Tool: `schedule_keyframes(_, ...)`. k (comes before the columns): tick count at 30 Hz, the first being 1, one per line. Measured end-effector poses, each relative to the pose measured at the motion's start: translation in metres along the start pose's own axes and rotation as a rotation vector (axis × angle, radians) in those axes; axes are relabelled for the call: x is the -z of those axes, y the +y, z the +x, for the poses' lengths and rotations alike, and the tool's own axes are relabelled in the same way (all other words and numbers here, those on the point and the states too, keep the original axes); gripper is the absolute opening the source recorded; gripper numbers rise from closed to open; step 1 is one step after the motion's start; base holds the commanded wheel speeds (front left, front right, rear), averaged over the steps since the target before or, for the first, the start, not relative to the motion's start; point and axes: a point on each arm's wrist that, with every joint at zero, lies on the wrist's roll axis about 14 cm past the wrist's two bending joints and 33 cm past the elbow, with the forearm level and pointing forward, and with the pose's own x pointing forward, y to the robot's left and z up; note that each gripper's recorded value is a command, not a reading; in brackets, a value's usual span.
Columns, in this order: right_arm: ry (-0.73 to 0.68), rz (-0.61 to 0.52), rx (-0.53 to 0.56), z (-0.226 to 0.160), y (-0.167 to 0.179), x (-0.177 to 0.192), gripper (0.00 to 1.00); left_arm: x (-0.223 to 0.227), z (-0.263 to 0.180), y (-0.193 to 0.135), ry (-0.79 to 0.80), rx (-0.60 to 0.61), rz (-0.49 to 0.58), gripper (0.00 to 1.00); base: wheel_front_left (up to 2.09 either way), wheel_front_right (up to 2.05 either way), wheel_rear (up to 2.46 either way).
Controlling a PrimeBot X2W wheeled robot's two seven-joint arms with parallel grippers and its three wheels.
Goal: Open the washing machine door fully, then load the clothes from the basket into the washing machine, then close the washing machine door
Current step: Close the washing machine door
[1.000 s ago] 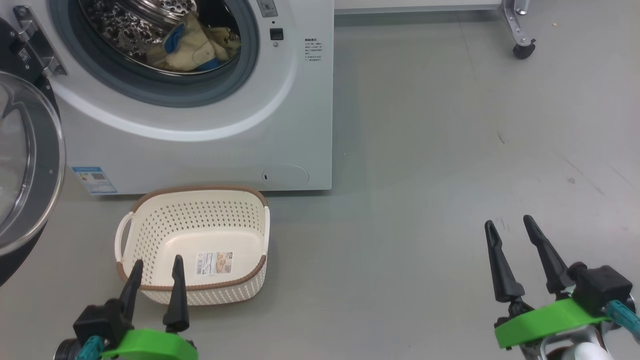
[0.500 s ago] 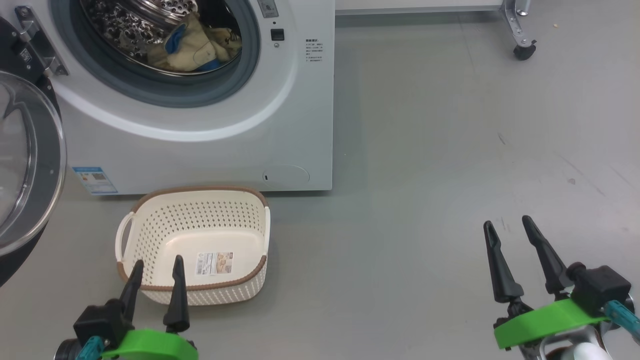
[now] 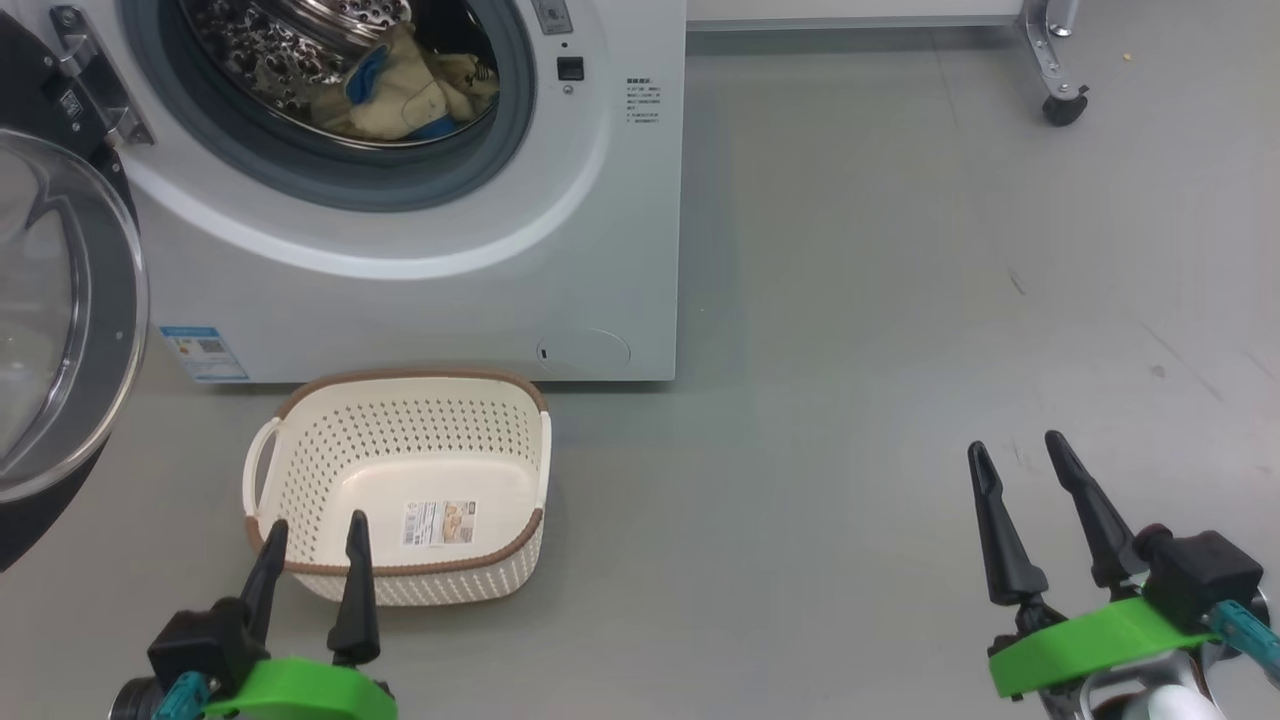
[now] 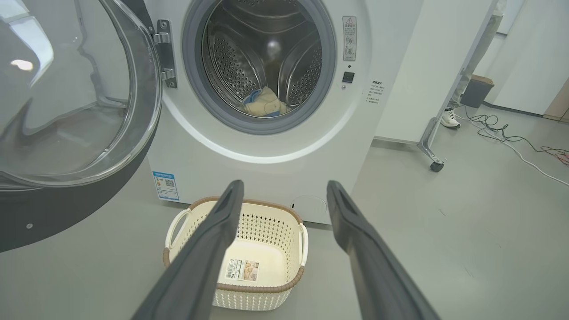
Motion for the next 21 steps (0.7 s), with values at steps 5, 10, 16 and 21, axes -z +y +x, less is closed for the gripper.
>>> schedule_keyframes(5, 0.003, 0.003, -0.021, 0.005, 0.006, 0.002, 1.0, -0.001, -0.005, 0.008, -0.004, -0.025, 0.0, 1.0, 0.0, 0.0, 0.0)
schedule_keyframes(10, 0.009, 0.011, -0.065, 0.013, 0.019, 0.005, 1.0, -0.003, -0.013, 0.021, -0.009, -0.066, -0.001, 1.0, 0.0, 0.0, 0.0)
schedule_keyframes(16, 0.027, 0.028, -0.155, 0.025, 0.048, 0.013, 1.0, -0.007, -0.03, 0.045, -0.023, -0.144, 0.002, 1.0, 0.0, 0.0, 0.0)
schedule_keyframes(21, 0.045, 0.045, -0.242, 0.035, 0.076, 0.02, 1.0, -0.011, -0.047, 0.067, -0.036, -0.222, 0.004, 1.0, 0.0, 0.0, 0.0)
